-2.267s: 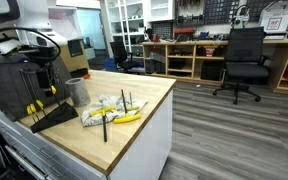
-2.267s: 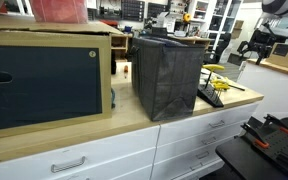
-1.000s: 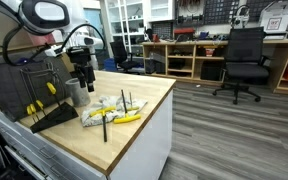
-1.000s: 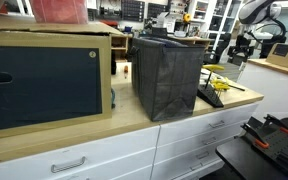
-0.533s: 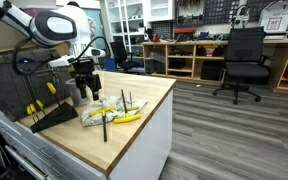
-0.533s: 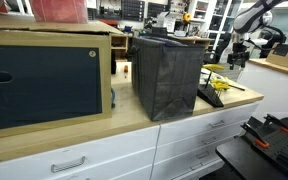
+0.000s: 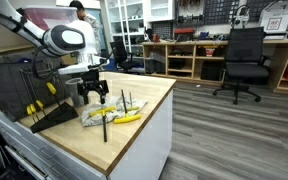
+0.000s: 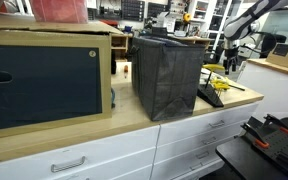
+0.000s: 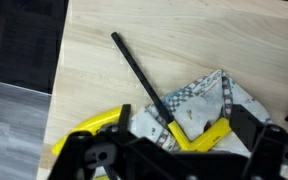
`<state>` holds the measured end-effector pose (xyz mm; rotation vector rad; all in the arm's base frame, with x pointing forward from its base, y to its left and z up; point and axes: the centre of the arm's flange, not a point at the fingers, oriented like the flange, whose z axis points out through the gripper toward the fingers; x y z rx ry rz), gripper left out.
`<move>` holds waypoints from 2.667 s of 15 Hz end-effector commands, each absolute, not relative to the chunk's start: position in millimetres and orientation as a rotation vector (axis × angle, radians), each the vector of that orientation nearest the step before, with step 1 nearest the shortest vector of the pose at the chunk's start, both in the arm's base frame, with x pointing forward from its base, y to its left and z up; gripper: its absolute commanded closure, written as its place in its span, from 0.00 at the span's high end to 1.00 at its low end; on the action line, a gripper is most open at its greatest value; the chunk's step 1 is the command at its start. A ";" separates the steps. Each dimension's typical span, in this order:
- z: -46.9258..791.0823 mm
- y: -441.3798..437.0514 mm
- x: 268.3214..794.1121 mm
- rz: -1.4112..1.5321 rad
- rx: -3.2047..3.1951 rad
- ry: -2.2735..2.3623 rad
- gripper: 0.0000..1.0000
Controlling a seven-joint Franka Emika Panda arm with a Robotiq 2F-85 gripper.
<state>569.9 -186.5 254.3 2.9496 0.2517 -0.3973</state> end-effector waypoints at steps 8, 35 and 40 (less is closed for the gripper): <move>229.2 -169.9 620.2 -0.585 2.748 0.717 1.00; 166.8 -163.9 583.8 -0.429 2.641 1.144 1.00; 200.2 -163.6 577.0 -0.320 2.600 1.152 1.00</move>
